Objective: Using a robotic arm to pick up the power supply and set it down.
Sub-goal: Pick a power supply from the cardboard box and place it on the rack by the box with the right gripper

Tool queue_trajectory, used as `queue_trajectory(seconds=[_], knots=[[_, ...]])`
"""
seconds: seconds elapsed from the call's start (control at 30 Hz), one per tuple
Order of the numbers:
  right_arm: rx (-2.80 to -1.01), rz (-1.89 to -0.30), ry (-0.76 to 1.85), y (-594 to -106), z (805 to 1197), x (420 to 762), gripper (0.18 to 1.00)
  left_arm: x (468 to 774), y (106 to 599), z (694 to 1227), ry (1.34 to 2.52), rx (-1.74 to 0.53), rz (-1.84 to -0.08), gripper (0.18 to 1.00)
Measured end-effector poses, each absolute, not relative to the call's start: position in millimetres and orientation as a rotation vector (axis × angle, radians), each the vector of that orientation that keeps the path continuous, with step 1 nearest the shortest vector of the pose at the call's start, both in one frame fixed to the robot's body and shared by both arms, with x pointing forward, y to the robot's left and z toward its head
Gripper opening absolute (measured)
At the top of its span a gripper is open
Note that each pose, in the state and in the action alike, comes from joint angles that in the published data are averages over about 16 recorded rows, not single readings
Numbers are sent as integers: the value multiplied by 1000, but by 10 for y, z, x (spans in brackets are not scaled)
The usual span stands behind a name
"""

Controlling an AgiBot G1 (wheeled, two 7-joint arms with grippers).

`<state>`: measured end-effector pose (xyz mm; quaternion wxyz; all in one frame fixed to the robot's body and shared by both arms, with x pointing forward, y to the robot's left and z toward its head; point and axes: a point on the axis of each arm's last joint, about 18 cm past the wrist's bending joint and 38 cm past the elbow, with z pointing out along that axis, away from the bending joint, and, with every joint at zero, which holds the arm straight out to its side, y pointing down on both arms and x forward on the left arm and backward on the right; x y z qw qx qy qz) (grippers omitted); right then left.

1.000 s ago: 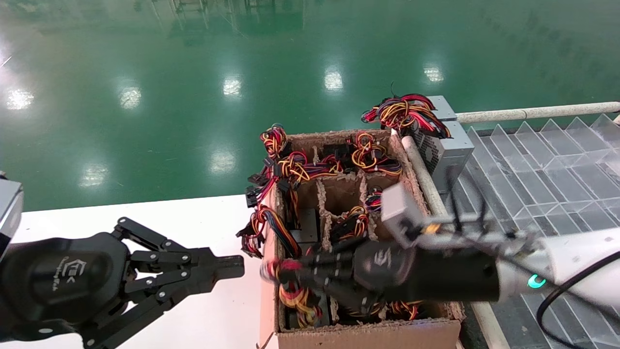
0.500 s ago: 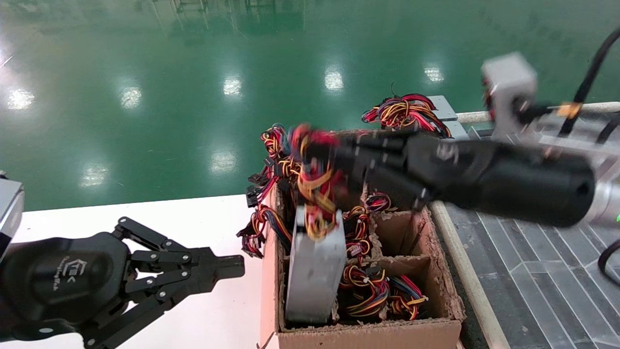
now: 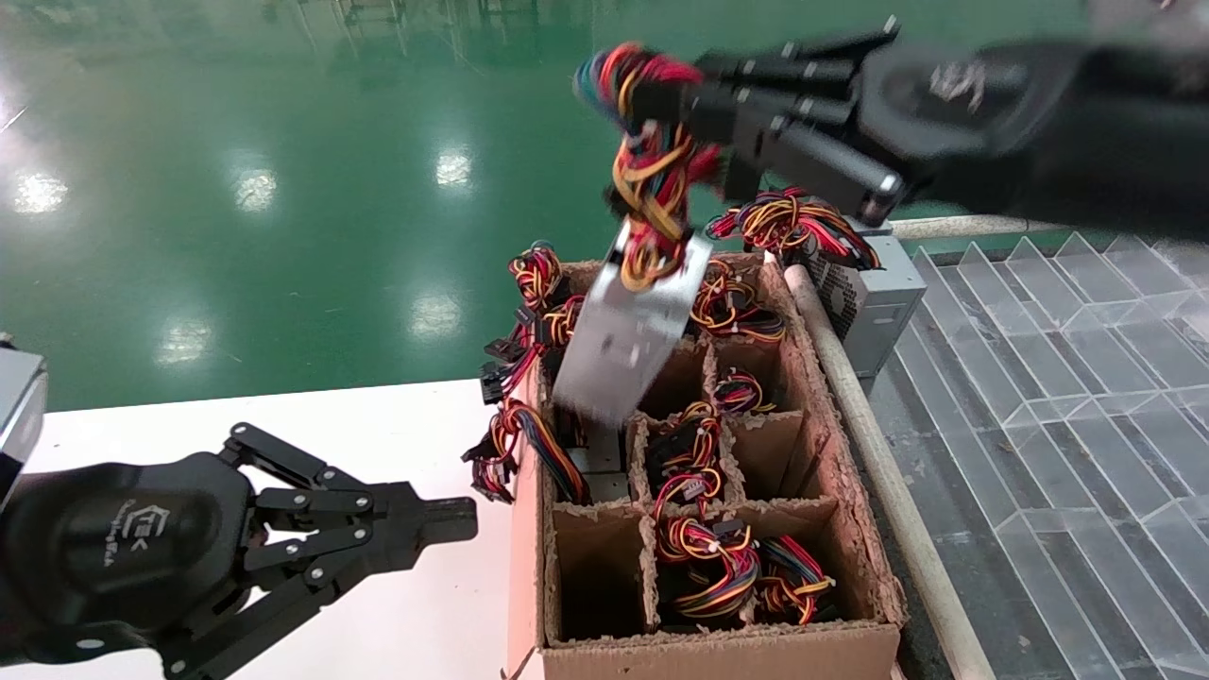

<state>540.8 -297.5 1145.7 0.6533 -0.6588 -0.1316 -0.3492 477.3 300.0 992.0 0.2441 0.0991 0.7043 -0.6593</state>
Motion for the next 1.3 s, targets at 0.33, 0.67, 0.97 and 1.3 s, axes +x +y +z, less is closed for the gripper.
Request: queue_trajectory(seconds=[0.33,0.67,0.97,1.3], knots=[[-1571,-1006,-250,-3406,11865,5245,202,4773,3000,9920,1923,271,-1800,191],[-1594,-1150,-100,-4039,11972,5035,202,4773,3000,9920,1923,271,-1800,191],[-1569,-1195,71,-4541,11795,4984,202,4773,3000,9920,1923,271,-1800,191],[-1522,-1155,260,-4791,11522,5215,202,4773,3000,9920,1923,271,-1800,191]])
